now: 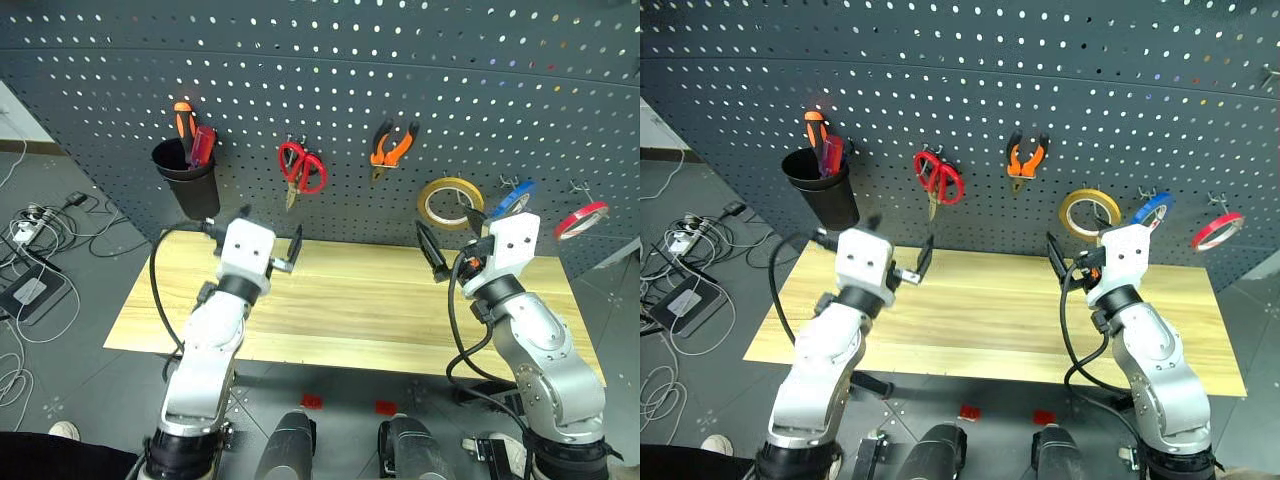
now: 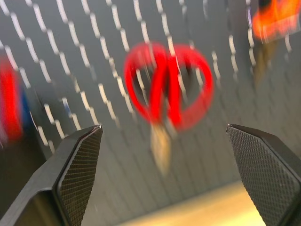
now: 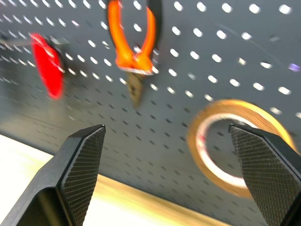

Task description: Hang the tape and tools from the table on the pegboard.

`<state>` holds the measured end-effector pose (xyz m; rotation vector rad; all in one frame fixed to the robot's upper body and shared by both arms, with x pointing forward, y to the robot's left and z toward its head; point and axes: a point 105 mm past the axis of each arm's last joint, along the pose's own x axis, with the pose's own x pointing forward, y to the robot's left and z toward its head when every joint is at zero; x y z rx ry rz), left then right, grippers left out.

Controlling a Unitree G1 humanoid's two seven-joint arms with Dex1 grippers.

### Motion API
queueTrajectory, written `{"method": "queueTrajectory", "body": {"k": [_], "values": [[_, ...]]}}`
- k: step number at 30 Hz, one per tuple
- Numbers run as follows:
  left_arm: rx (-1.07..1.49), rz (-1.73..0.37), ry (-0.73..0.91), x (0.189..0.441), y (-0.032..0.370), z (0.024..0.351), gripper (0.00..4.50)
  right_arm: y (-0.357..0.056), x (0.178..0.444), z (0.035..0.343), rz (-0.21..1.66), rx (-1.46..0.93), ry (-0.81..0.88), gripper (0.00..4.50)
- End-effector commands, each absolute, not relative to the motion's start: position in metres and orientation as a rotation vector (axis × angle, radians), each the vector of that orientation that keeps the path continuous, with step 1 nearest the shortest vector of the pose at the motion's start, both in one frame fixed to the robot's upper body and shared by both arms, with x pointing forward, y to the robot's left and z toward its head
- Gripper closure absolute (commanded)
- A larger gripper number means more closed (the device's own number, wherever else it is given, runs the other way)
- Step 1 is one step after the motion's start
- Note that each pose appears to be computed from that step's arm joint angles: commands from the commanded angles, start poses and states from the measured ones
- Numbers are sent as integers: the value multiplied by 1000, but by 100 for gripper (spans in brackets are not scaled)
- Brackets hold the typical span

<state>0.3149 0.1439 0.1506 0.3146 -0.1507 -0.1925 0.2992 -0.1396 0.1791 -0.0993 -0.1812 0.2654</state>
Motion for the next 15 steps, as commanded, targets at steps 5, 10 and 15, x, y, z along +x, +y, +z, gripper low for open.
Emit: {"method": "queueTrajectory", "body": {"k": [5,10,15], "values": [[168,-126,106,306,173,92,4,-160,292,142,125,-175,-67,0],[77,-85,253,290,185,50,4,-174,282,90,87,-233,86,0],[32,-56,266,284,187,45,4,-176,279,80,54,-209,92,0]]}}
